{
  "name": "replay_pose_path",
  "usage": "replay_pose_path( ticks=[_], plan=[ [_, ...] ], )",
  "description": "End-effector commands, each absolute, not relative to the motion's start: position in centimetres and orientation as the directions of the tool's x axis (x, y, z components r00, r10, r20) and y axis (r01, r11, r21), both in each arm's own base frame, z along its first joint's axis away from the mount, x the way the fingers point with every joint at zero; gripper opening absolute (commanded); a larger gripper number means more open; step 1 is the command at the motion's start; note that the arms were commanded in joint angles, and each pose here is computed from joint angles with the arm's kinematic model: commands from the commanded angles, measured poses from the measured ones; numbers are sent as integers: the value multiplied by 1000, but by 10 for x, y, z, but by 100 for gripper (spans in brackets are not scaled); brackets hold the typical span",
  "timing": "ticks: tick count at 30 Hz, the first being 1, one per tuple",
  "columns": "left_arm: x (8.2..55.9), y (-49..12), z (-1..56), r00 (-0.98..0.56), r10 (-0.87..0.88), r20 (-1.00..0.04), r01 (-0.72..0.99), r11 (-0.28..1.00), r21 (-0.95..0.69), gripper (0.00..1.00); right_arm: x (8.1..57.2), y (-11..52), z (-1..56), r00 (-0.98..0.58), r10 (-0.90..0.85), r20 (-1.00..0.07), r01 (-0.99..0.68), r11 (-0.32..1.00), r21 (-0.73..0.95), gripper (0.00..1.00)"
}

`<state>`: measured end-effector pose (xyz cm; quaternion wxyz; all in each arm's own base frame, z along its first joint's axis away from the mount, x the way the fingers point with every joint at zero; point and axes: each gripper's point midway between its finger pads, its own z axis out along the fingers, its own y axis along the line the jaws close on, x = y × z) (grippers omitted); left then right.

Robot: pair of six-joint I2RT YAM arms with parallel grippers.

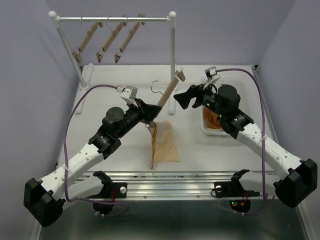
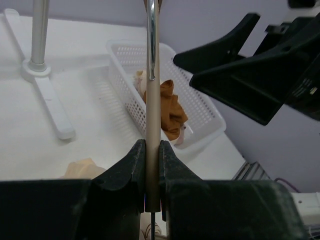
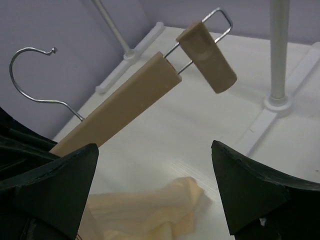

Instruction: Remove the underwear clipped to the hanger

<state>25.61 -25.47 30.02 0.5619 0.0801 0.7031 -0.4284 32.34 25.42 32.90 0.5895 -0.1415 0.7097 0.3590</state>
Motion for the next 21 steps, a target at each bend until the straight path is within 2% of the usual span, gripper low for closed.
replay_pose_path(
  ticks=[1,7,11,16,21],
  plan=[
    [260,-253,364,-272,-592,-759,633,484,-604,0,312,263,388,-266,518,-813,-653,523,547,100],
    [252,-257,387,-263,-644,-718,702,383,-601,0,303,269,399,-238,593,-770,-728,415,545,100],
    [251,-263,383,-294,-642,-708,712,347,-610,0,305,272,402,-234,627,-743,-744,377,552,100],
    [246,-268,388,-306,-632,-712,744,308,-593,0,299,283,412,-261,658,-706,-796,268,543,100],
    [236,-270,395,-314,-638,-703,779,251,-575,0,311,291,418,-258,659,-707,-801,263,538,100]
  ],
)
